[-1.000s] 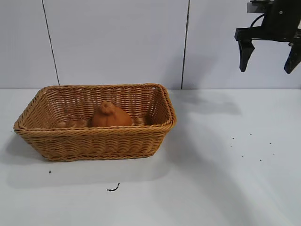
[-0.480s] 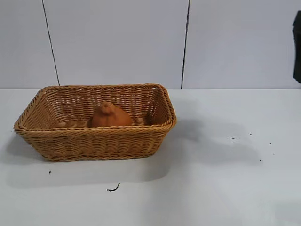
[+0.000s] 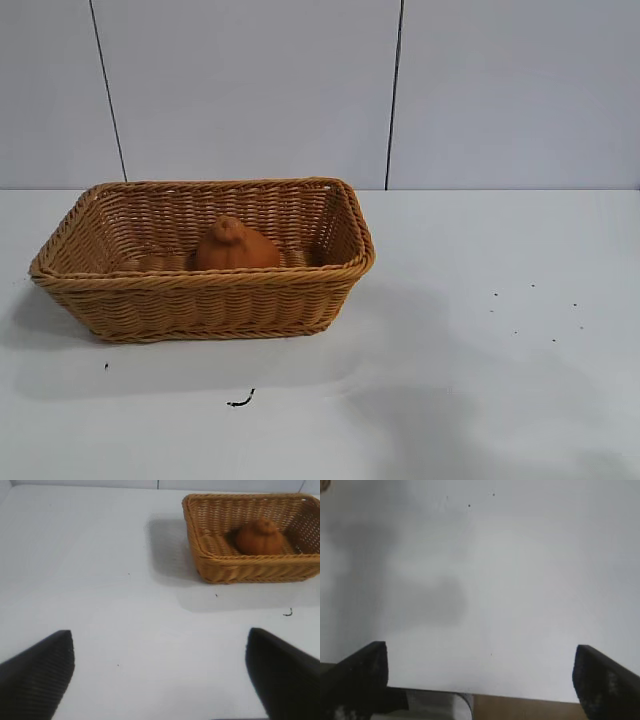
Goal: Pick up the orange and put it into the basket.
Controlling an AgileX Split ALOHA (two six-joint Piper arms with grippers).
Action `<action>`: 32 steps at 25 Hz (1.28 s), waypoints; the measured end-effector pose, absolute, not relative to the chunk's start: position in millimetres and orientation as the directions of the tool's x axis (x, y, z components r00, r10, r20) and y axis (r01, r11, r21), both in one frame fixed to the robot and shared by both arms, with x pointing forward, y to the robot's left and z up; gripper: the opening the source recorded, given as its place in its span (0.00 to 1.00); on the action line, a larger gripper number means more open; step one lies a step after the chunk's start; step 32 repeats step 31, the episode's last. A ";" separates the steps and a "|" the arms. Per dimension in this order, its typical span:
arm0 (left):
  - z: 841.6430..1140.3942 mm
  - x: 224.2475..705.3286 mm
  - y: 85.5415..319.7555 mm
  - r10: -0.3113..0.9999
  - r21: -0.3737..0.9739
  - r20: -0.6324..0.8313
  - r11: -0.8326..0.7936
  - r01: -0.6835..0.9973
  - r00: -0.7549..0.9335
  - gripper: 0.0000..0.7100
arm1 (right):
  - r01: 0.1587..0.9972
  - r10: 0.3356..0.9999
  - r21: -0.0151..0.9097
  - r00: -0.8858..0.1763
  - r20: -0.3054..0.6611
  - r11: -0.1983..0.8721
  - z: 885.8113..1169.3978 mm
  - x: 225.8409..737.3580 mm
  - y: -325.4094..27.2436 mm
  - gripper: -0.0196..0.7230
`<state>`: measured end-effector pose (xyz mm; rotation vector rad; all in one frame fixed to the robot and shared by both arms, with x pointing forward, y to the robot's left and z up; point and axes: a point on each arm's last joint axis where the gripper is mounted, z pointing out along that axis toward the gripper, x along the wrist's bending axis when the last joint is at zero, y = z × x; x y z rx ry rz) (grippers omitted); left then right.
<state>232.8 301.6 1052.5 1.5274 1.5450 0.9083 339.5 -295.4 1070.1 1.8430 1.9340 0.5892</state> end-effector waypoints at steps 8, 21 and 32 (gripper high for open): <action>1052.5 232.8 301.6 0.999 0.891 -0.038 0.028 0.453 0.012 0.94 | 0.694 0.999 0.719 -0.046 -0.007 0.037 1046.0 284.2 -296.3 0.96; 1052.6 232.8 301.6 0.999 0.892 -0.038 0.028 0.452 0.012 0.94 | 0.464 0.999 0.885 -0.043 -0.015 0.034 1053.2 243.2 -297.0 0.96; 1052.6 232.8 301.6 0.999 0.892 -0.038 0.028 0.452 0.012 0.94 | 0.422 0.999 0.906 -0.042 -0.017 0.033 1053.2 236.0 -297.1 0.96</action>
